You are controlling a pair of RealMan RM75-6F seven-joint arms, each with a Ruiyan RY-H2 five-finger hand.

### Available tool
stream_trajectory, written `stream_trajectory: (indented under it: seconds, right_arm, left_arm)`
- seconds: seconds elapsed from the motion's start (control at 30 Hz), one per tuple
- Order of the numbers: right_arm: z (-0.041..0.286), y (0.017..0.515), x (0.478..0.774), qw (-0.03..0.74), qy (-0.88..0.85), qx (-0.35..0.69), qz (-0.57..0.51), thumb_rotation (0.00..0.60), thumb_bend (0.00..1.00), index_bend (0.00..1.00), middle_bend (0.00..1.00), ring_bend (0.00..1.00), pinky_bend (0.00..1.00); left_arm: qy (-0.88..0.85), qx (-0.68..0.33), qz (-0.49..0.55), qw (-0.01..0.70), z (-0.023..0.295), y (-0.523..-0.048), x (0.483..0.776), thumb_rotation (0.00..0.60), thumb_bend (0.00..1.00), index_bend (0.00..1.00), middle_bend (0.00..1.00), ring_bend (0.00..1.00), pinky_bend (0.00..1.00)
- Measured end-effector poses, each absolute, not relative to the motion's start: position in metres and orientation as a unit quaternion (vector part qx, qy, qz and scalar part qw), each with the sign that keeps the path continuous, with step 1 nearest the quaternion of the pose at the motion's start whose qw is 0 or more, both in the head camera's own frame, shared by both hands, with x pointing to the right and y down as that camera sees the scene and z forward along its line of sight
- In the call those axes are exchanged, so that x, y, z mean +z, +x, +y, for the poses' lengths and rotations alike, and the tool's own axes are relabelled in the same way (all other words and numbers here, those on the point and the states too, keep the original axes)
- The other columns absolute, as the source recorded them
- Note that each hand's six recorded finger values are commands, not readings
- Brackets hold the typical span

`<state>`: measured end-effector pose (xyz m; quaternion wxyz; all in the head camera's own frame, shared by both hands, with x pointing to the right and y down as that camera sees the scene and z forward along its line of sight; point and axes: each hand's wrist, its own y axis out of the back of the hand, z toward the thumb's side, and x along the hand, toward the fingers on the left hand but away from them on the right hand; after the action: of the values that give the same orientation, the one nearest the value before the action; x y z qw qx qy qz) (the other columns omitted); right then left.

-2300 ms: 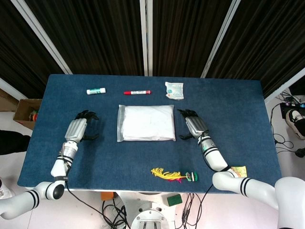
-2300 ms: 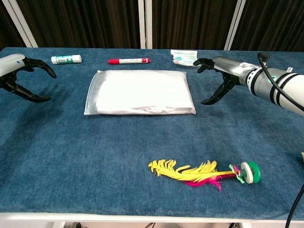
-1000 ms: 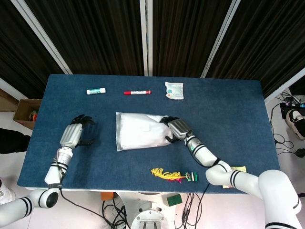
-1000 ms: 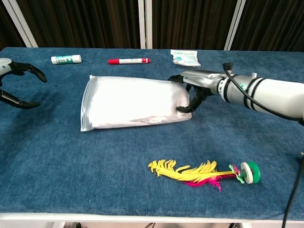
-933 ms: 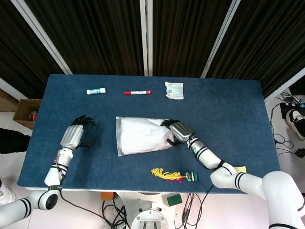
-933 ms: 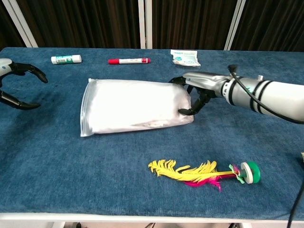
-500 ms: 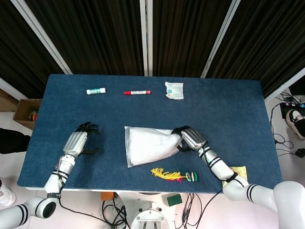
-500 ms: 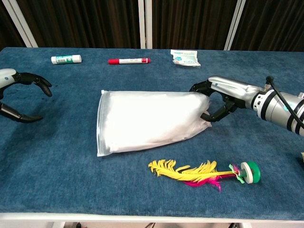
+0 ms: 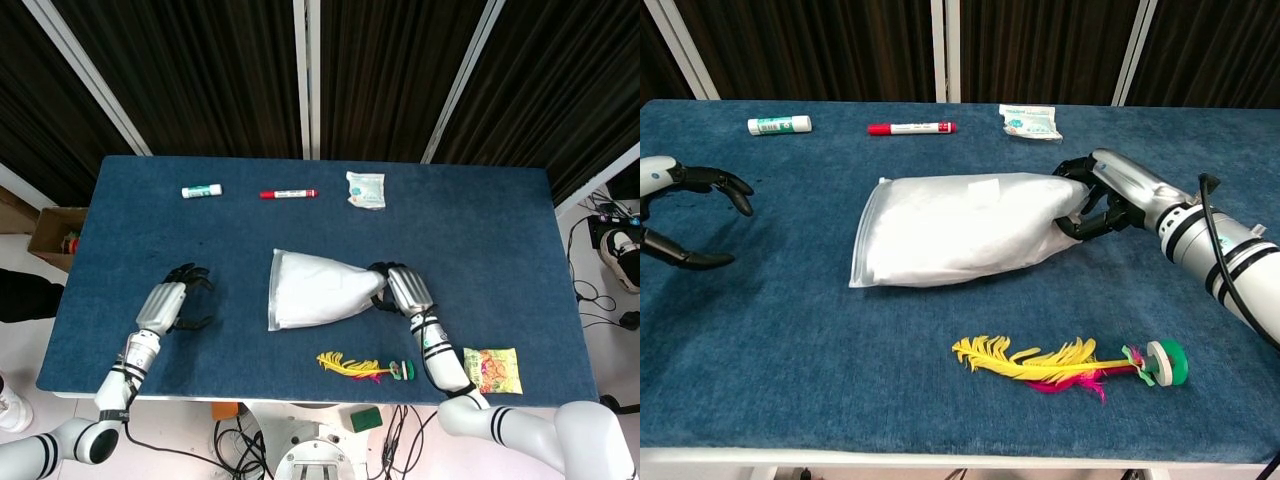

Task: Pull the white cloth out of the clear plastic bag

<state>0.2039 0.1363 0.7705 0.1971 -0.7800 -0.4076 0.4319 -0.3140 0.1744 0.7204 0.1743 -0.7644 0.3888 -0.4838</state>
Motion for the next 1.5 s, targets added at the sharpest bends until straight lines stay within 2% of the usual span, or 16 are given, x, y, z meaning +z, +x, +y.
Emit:
stream_trajectory:
  seconds: [0.23, 0.57, 0.8, 1.07, 1.37, 1.5]
  right_arm:
    - [0.137, 0.190, 0.775, 0.165, -0.790, 0.407, -0.427, 0.600, 0.63, 0.65, 0.53, 0.36, 0.40]
    - [0.144, 0.168, 0.777, 0.175, -0.804, 0.372, -0.429, 0.600, 0.62, 0.65, 0.53, 0.36, 0.40]
    - [0.147, 0.167, 0.779, 0.202, -0.804, 0.367, -0.422, 0.600, 0.62, 0.64, 0.52, 0.36, 0.40]
    - [0.154, 0.162, 0.780, 0.262, -0.806, 0.357, -0.393, 0.600, 0.61, 0.63, 0.51, 0.34, 0.38]
    - [0.158, 0.162, 0.775, 0.274, -0.813, 0.348, -0.378, 0.600, 0.37, 0.44, 0.37, 0.15, 0.18]
    - [0.158, 0.165, 0.774, 0.283, -0.811, 0.354, -0.370, 0.600, 0.35, 0.43, 0.36, 0.14, 0.17]
  left_arm:
    - [-0.767, -0.480, 0.406, 0.128, 0.169, -0.311, 0.735, 0.600, 0.21, 0.37, 0.17, 0.05, 0.10]
    - [-0.752, -0.501, 0.417, 0.097, 0.155, -0.310, 0.759, 0.600, 0.21, 0.39, 0.16, 0.04, 0.10]
    - [-0.770, -0.482, 0.413, 0.071, 0.151, -0.292, 0.762, 0.600, 0.26, 0.40, 0.15, 0.03, 0.10]
    - [-0.786, -0.468, 0.397, 0.072, 0.141, -0.268, 0.769, 0.600, 0.26, 0.40, 0.15, 0.03, 0.10]
    - [-0.789, -0.468, 0.390, 0.080, 0.137, -0.262, 0.772, 0.600, 0.26, 0.40, 0.15, 0.03, 0.10]
    - [-0.794, -0.463, 0.388, 0.075, 0.138, -0.257, 0.772, 0.600, 0.26, 0.40, 0.15, 0.03, 0.09]
